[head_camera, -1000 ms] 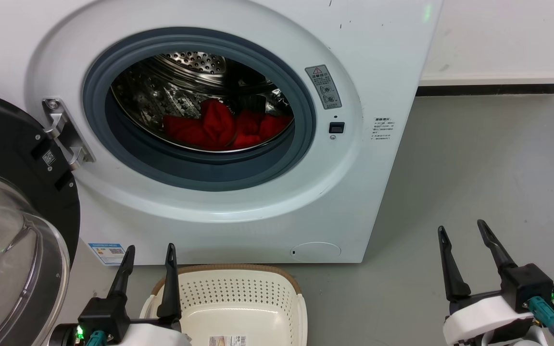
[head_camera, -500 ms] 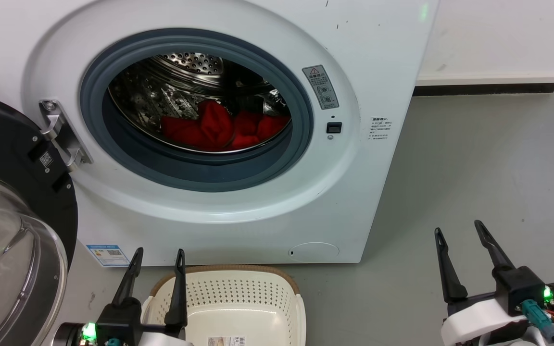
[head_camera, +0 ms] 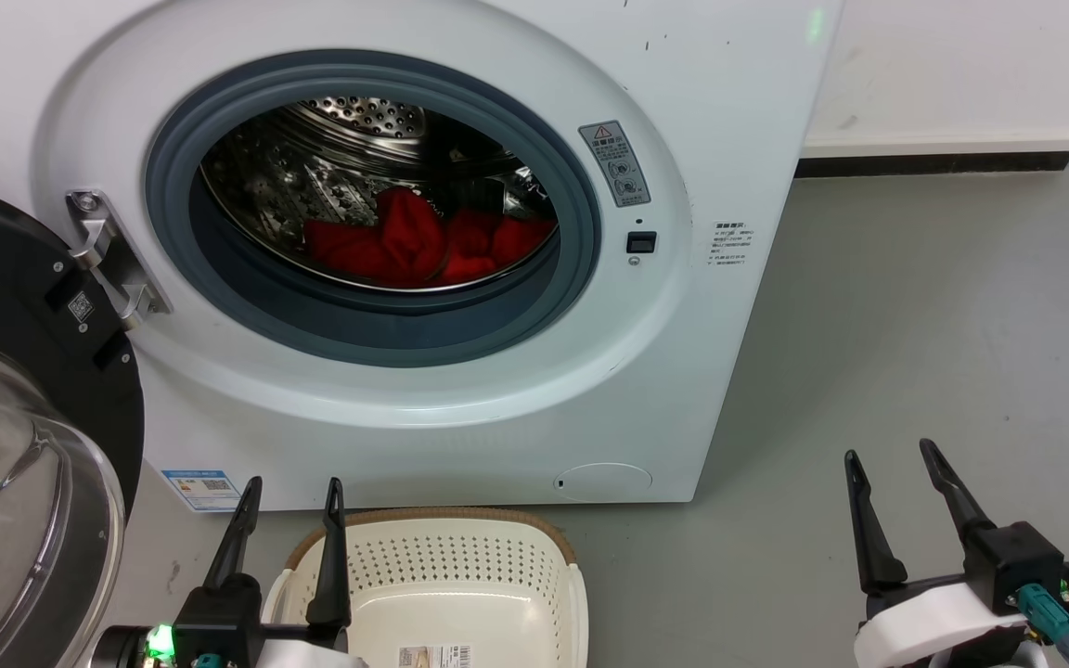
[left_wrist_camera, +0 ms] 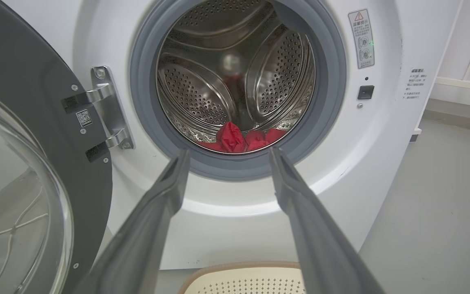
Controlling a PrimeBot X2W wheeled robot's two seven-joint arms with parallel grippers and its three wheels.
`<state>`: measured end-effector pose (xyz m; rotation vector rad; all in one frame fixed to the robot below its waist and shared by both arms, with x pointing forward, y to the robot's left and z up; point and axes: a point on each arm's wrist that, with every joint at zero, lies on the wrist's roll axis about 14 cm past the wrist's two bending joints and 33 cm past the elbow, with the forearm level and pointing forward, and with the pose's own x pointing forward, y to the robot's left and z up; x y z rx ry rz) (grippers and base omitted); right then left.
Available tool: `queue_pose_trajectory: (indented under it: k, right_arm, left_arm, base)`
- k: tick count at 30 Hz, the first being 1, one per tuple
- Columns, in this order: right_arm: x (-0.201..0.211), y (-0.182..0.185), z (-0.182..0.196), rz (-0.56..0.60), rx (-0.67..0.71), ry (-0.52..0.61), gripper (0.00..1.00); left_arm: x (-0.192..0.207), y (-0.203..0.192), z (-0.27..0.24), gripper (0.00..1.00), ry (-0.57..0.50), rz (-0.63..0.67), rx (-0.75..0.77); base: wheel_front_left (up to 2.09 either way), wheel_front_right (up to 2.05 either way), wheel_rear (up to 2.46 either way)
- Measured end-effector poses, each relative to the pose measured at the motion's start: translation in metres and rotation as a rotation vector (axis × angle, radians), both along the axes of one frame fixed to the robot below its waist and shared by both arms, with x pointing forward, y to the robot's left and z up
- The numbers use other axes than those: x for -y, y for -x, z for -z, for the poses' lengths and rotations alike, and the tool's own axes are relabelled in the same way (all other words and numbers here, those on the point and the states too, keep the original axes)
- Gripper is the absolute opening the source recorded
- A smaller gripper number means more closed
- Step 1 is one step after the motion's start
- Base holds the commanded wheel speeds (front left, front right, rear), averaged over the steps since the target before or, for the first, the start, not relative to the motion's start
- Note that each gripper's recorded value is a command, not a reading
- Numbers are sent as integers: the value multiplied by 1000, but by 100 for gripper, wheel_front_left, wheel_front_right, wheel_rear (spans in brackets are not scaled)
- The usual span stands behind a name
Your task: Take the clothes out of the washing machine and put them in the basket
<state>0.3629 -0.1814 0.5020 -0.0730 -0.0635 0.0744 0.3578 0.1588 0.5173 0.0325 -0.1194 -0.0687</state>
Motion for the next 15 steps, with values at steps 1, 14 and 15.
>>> queue_pose_trajectory:
  k: [1,14,15]
  right_arm:
    - [0,0,2,-1,-6,-4,100]
    - [1,3,16,8,-51,-29,100]
    - [1,3,16,7,-52,-29,100]
  left_arm:
    - [0,0,0,100,2,-1,-1]
    - [3,0,8,100,-7,14,-25]
    - [3,0,8,100,-6,14,-26]
  base:
    - [0,0,0]
    - [0,0,0]
    - [0,0,0]
